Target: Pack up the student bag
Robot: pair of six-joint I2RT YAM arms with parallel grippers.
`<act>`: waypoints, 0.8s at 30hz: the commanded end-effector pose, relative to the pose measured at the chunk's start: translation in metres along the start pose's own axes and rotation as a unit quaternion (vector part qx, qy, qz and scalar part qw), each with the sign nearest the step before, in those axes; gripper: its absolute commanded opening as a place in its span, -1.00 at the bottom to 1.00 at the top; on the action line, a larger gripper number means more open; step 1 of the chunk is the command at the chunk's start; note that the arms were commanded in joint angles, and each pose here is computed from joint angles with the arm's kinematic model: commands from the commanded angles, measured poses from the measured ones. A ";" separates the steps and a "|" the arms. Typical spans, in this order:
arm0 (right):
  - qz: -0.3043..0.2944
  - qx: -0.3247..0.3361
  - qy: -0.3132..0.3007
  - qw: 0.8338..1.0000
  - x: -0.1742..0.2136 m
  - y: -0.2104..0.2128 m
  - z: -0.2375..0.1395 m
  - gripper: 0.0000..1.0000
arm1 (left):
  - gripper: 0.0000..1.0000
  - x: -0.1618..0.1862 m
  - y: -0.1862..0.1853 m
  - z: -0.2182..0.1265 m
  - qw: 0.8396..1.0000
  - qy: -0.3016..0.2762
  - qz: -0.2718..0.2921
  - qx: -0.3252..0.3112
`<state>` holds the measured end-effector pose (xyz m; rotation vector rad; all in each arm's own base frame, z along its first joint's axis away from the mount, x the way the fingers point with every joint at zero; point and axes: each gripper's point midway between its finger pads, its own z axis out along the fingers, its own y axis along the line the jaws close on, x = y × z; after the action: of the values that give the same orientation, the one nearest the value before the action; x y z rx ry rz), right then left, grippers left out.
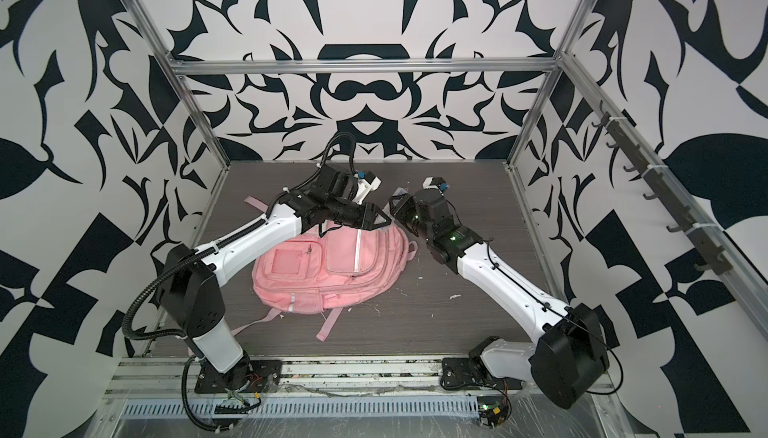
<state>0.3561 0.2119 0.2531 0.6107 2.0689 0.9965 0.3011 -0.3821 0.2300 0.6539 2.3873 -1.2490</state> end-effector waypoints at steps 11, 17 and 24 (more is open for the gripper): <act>-0.027 -0.060 0.007 0.998 -0.002 0.031 -0.028 -0.17 | -1.00 0.005 -0.012 -0.008 1.000 0.003 0.001 0.022; -0.077 -0.098 0.071 0.990 -0.005 0.045 -0.045 0.65 | -1.00 -0.004 -0.017 -0.036 0.998 -0.013 -0.023 0.058; -0.053 -0.234 0.120 0.963 -0.005 0.074 -0.054 0.67 | -1.00 -0.022 -0.040 -0.078 0.983 -0.054 -0.030 0.175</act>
<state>0.3404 0.2003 0.2995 0.3563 2.0402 1.2670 0.3014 -0.3440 0.2641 0.5231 2.3022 -1.5370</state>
